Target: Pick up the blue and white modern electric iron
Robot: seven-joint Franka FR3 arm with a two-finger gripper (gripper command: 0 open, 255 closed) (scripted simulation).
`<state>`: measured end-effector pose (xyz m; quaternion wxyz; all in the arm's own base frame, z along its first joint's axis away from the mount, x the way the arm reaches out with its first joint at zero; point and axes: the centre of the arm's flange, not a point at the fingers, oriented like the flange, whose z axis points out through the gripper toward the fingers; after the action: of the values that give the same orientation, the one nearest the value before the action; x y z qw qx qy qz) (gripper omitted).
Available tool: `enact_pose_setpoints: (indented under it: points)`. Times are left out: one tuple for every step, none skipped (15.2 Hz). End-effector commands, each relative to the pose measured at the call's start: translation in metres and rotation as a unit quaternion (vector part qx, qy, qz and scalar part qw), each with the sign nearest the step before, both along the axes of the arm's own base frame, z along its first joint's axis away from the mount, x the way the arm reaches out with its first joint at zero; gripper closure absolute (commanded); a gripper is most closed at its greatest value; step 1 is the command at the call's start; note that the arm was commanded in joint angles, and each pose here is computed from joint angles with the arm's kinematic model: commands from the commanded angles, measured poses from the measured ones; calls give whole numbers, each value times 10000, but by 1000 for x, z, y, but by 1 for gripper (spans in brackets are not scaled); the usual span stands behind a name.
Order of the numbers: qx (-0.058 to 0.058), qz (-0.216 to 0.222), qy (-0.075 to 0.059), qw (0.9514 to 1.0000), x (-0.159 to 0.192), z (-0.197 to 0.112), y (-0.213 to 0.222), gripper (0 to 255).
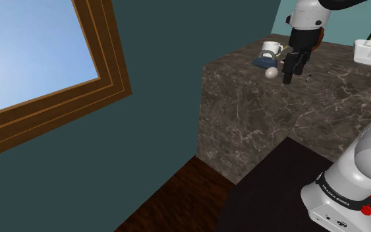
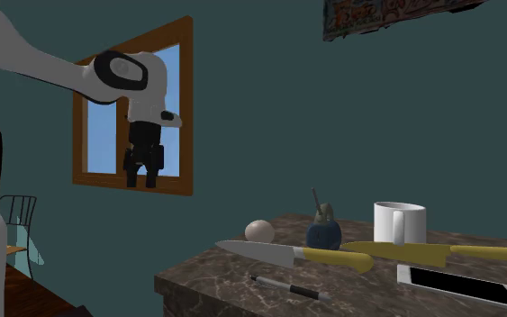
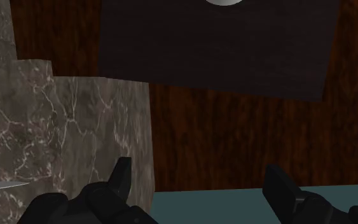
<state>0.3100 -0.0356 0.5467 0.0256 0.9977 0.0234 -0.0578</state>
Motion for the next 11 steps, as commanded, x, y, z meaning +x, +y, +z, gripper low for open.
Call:
enact_pose_setpoints:
  points:
    - [0, 0, 0, 10000, 0, 0, 0, 0]
    - [0, 6, -4, 10000, 7, 0, -11, 0]
    - [0, 13, -9, 10000, 14, -1, -22, 0]
    - [0, 19, -13, 10000, 22, -1, -33, 0]
    - [-1, 26, -18, 10000, 29, -1, -44, 0]
    - [-1, 32, -22, 10000, 36, -1, -55, 0]
    - [-1, 39, -27, 10000, 43, -2, -65, 0]
    - [-1, 45, -31, 10000, 51, -2, -76, 0]
    - [-1, 52, -36, 10000, 58, -2, -87, 0]
    - [-1, 58, -40, 10000, 65, -2, -98, 0]
    - [-2, 65, -45, 10000, 73, -3, -109, 0]
